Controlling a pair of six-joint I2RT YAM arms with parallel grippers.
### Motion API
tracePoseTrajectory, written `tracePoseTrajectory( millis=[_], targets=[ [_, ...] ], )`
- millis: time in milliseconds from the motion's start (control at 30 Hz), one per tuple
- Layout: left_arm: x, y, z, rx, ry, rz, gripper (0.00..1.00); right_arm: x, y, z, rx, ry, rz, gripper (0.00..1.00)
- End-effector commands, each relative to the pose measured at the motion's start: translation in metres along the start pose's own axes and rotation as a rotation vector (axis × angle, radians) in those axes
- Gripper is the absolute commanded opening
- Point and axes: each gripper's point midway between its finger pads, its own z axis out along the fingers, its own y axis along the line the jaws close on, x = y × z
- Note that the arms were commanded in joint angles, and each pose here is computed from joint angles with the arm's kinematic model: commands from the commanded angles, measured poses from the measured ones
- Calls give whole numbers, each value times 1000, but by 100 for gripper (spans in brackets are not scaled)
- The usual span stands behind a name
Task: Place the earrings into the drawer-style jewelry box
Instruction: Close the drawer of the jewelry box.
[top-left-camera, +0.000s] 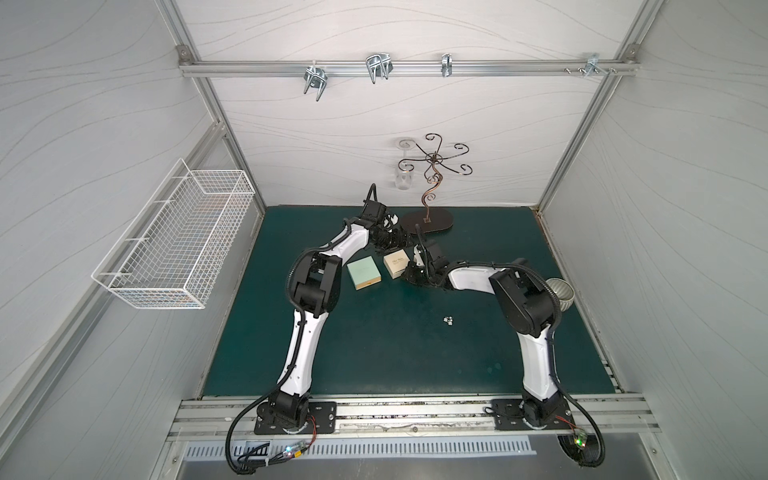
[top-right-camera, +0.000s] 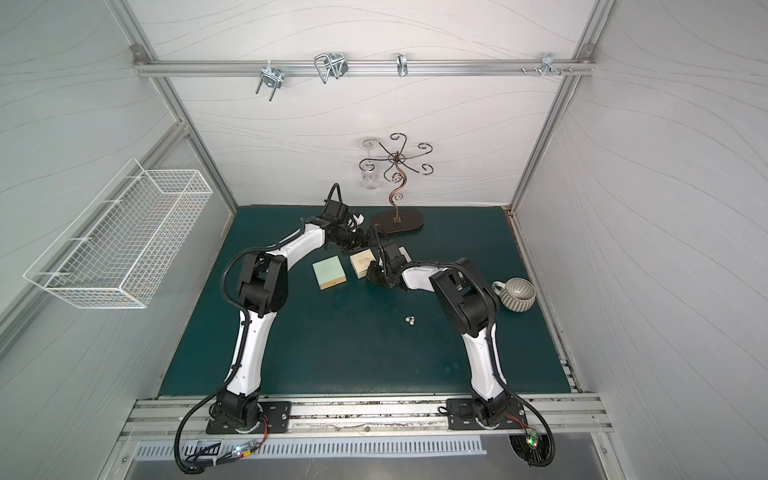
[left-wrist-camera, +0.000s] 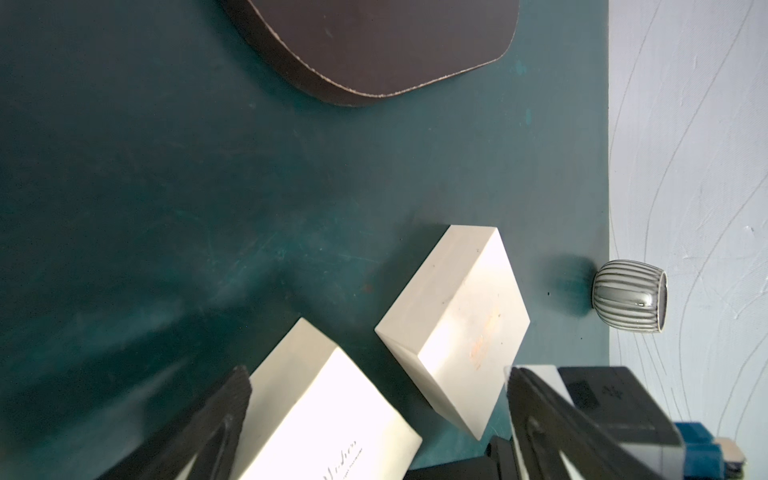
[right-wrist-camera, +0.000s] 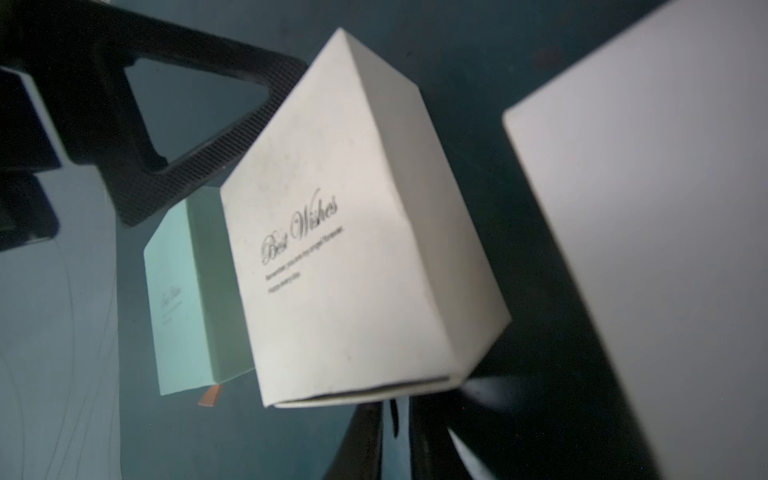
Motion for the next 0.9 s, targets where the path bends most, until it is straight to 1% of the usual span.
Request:
tracePoseTrajectory(
  millis=[0, 267, 400, 667, 867],
  targets=[
    [10, -12, 0, 31, 40, 29, 99, -7, -2, 8, -1, -13, 15, 16],
    [9, -12, -2, 32, 38, 29, 99, -7, -2, 5, -1, -15, 12, 16],
    [2, -12, -8, 33, 19, 30, 99, -6, 0, -3, 3, -17, -8, 17],
    [-12, -12, -20, 26, -14, 40, 99, -4, -3, -20, 8, -16, -28, 23],
    [-18, -14, -26, 29, -36, 43, 99, -1, -6, -30, 1, -27, -29, 23]
  ],
)
